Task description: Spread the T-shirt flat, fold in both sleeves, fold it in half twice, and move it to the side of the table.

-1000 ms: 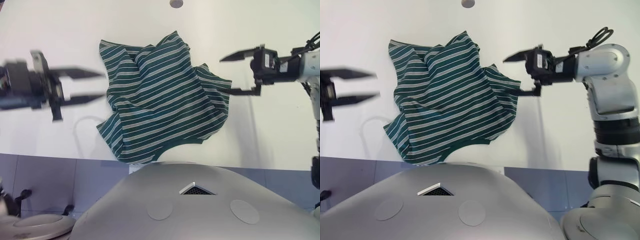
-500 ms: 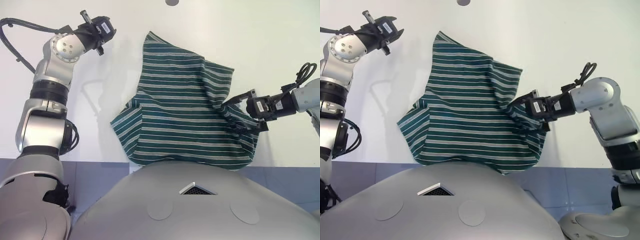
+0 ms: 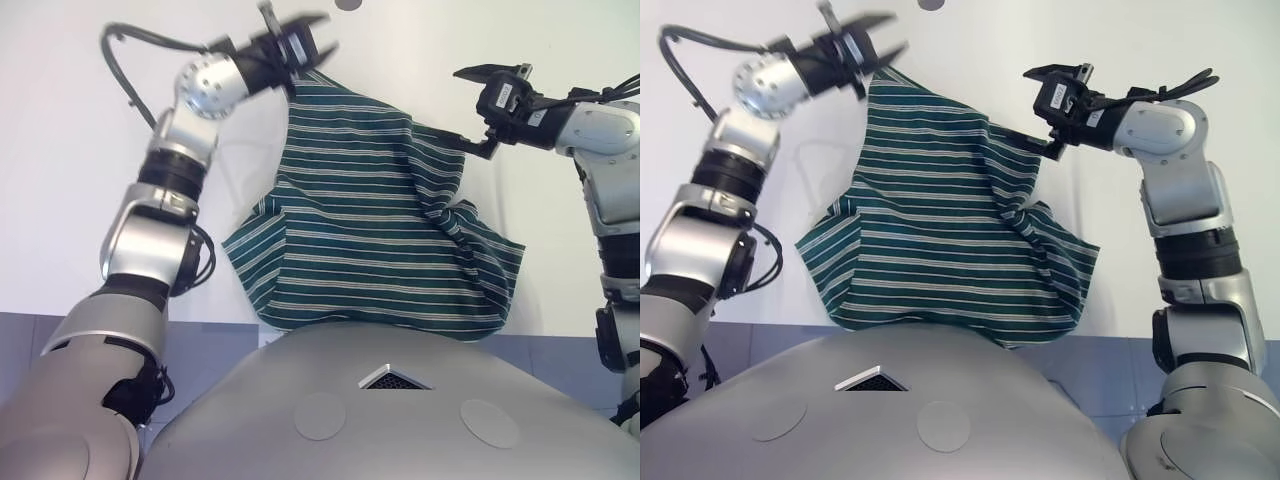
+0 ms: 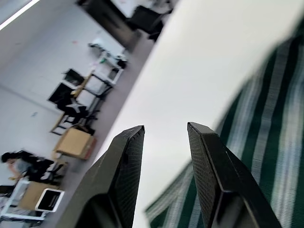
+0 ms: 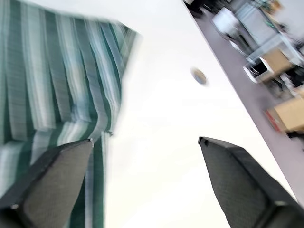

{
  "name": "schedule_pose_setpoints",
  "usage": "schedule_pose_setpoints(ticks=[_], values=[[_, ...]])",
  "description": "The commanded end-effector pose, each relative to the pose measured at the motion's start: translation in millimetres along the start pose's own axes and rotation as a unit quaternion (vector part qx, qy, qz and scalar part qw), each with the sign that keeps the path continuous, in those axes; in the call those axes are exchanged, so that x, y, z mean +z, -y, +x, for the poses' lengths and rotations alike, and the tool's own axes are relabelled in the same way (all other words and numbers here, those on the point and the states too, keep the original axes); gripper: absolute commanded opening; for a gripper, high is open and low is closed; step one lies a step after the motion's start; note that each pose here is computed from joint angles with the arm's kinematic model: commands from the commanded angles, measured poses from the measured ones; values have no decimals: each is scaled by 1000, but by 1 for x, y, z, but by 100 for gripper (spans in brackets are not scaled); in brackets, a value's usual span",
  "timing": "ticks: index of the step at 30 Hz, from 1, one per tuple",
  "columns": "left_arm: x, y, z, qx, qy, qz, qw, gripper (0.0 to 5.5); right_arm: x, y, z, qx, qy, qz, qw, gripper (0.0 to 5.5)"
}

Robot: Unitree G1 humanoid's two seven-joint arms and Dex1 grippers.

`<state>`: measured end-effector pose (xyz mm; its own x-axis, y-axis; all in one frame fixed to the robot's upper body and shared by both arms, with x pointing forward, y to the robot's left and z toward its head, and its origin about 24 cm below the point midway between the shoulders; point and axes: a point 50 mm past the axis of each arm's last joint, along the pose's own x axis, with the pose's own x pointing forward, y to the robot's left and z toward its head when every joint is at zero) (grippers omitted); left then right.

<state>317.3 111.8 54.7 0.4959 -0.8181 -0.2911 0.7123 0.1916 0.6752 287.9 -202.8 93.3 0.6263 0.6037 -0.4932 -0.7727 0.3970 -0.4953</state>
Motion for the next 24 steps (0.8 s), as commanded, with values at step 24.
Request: schedule_pose_setpoints(ticks=[24], values=[[-63,130,-34,-244,-152,167,943,166,-7,94,25,-249,46,71,965,418]])
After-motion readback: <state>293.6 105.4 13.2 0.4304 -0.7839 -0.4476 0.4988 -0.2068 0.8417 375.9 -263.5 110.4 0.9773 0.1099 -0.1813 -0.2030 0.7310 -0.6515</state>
